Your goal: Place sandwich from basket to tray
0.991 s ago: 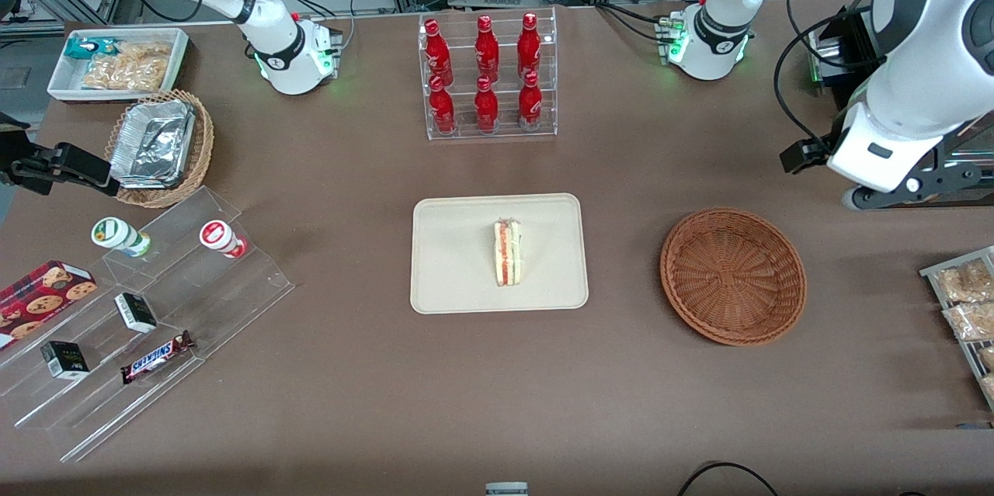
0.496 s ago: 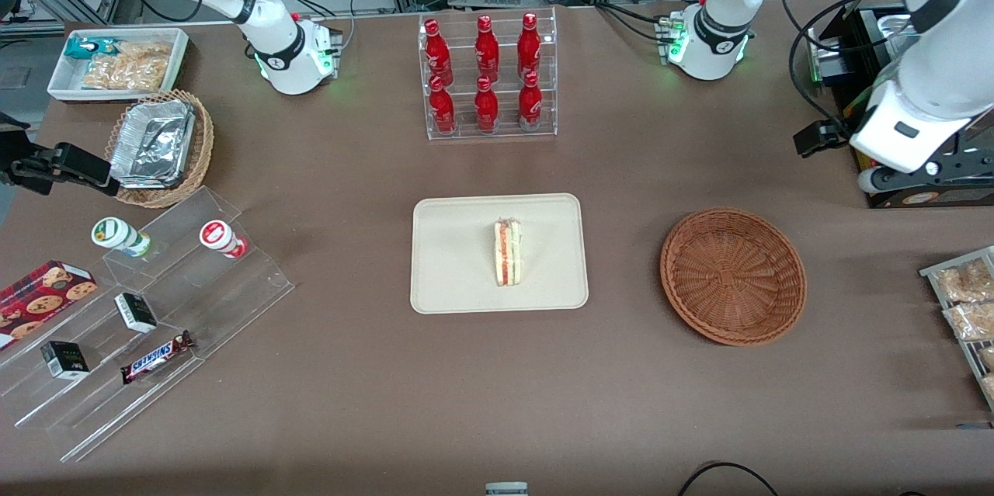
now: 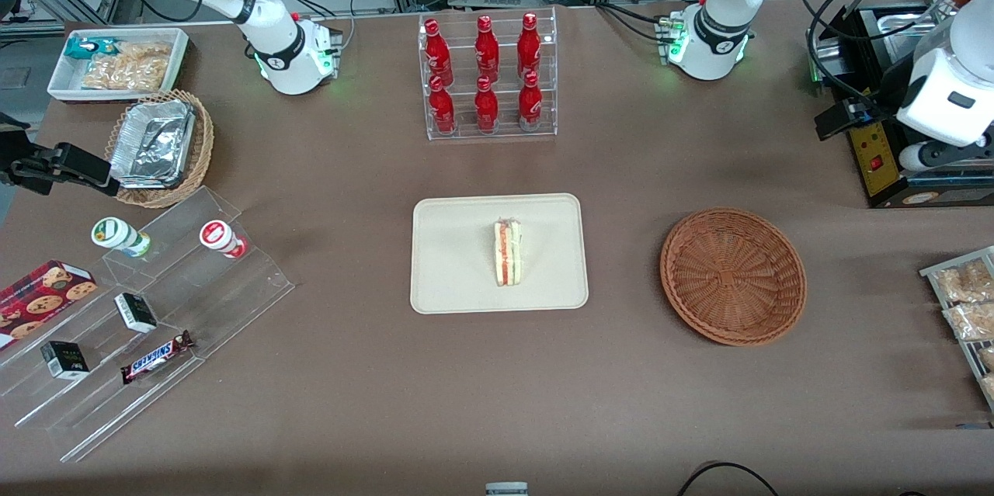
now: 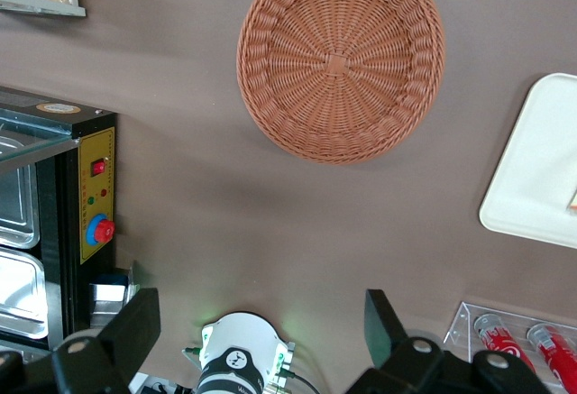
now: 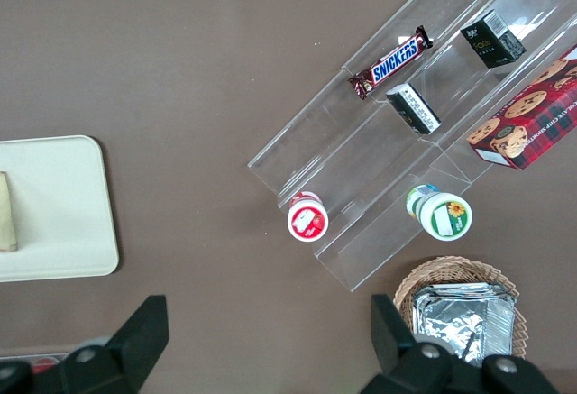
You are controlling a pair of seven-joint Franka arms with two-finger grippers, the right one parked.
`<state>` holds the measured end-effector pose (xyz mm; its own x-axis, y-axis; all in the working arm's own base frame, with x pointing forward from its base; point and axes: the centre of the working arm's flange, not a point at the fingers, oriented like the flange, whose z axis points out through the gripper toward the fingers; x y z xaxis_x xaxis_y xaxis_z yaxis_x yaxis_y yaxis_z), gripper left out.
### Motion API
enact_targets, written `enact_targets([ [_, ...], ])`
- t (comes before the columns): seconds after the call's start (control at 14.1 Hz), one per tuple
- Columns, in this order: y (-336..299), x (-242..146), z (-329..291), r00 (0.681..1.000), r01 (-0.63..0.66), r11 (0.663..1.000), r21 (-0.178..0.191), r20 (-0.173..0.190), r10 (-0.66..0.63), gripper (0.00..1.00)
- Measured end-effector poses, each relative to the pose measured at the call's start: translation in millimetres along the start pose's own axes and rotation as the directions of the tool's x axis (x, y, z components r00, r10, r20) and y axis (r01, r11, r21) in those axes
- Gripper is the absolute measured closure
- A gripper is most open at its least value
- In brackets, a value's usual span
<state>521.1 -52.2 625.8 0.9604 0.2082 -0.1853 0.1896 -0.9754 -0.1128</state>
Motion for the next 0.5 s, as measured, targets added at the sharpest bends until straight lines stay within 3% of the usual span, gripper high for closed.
enact_targets([
  [0.5, -0.3, -3.3, -0.8, 0.999, -0.04, 0.999, 0.003, 0.009, 0.04, 0.0],
])
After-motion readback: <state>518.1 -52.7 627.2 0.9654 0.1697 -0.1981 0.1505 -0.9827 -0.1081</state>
